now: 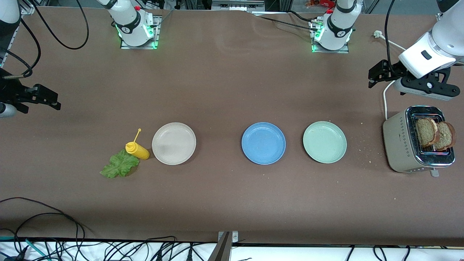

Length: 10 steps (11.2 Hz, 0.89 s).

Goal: Make sandwich in blue plate with both arms

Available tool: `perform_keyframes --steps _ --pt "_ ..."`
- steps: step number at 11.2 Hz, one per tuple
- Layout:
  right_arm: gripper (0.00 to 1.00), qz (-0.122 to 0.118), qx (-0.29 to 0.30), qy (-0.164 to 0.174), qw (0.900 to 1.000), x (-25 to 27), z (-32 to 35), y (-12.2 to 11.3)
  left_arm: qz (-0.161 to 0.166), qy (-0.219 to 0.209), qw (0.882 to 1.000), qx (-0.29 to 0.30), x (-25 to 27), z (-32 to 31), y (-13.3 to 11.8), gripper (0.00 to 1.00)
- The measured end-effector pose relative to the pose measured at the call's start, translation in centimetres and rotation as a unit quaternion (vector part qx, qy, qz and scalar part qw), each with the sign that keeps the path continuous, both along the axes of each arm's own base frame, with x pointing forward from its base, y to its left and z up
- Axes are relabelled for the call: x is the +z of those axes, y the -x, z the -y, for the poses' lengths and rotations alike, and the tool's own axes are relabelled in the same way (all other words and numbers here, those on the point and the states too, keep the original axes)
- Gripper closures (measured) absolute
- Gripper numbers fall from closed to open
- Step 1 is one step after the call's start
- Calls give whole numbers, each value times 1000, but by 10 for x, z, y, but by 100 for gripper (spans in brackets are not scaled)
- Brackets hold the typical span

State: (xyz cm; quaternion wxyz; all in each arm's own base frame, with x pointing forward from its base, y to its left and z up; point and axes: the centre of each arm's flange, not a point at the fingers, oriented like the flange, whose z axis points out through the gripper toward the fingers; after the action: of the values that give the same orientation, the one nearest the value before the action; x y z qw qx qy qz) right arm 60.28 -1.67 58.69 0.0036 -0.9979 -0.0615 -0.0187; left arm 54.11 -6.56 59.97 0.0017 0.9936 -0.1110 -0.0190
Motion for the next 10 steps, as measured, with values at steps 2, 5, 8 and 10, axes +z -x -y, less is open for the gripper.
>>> perform_keyframes --steps 2,5,8,10 --pt "0 0 0 0 1000 0 0 0 0 0 1000 0 0 0 0 0" --pt "0 4 0 0 1000 3 0 0 -1 0 1000 0 -2 0 -1 0" --pt "0 4 0 0 1000 3 0 -1 -2 0 1000 0 -2 0 -1 0" --pt "0 4 0 0 1000 4 0 -1 -2 0 1000 -1 -2 2 -1 0"
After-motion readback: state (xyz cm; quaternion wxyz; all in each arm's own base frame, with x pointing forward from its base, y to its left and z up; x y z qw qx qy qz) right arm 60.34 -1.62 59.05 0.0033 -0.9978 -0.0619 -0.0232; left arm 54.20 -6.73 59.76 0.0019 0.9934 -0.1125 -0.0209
